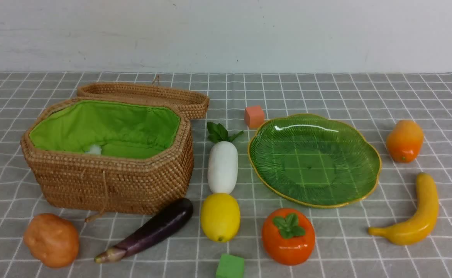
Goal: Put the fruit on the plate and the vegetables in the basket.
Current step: Grab a potato with your left arm and place it in the basket on the left
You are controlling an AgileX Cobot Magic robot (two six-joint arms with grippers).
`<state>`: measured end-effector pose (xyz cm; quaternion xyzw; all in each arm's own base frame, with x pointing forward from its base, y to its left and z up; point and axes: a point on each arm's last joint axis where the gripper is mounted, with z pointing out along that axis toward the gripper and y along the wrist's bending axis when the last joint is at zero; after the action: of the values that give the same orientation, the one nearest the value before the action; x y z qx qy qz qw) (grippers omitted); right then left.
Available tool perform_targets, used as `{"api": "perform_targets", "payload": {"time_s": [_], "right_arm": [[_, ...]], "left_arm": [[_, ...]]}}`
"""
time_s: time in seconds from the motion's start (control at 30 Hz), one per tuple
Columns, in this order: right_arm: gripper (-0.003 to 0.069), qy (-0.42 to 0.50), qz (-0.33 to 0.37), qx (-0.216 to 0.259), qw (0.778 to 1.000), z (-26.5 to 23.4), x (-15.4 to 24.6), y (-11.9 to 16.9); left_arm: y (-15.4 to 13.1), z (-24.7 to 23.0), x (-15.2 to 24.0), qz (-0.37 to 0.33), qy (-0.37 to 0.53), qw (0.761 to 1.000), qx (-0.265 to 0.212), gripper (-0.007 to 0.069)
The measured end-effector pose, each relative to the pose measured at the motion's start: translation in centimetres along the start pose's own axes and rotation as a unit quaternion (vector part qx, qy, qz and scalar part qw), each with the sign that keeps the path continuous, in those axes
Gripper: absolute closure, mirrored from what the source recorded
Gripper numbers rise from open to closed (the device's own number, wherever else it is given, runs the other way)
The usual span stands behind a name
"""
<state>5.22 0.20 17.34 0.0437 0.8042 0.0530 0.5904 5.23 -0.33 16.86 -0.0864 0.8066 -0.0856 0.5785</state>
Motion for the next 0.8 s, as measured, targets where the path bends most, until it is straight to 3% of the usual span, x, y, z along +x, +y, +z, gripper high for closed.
{"api": "perform_targets", "payload": {"time_s": [0.6,0.7,0.8], "right_arm": [[0.0418,0.0,0.0,0.0,1.0,0.0,0.0,0.0],[0.0418,0.0,0.0,0.0,1.0,0.0,0.0,0.0],[0.0418,0.0,0.0,0.0,1.0,0.0,0.0,0.0]], "left_arm": [[-0.1,0.0,-0.4,-0.005,-0.019,1.0,0.005,0.0386],[-0.3,-0.1,-1.0,-0.048,-0.054,0.997,0.021,0.0386],[-0.6,-0.2,-1.9,-0.161,-0.096,0.981,0.052,0.0386]]}}
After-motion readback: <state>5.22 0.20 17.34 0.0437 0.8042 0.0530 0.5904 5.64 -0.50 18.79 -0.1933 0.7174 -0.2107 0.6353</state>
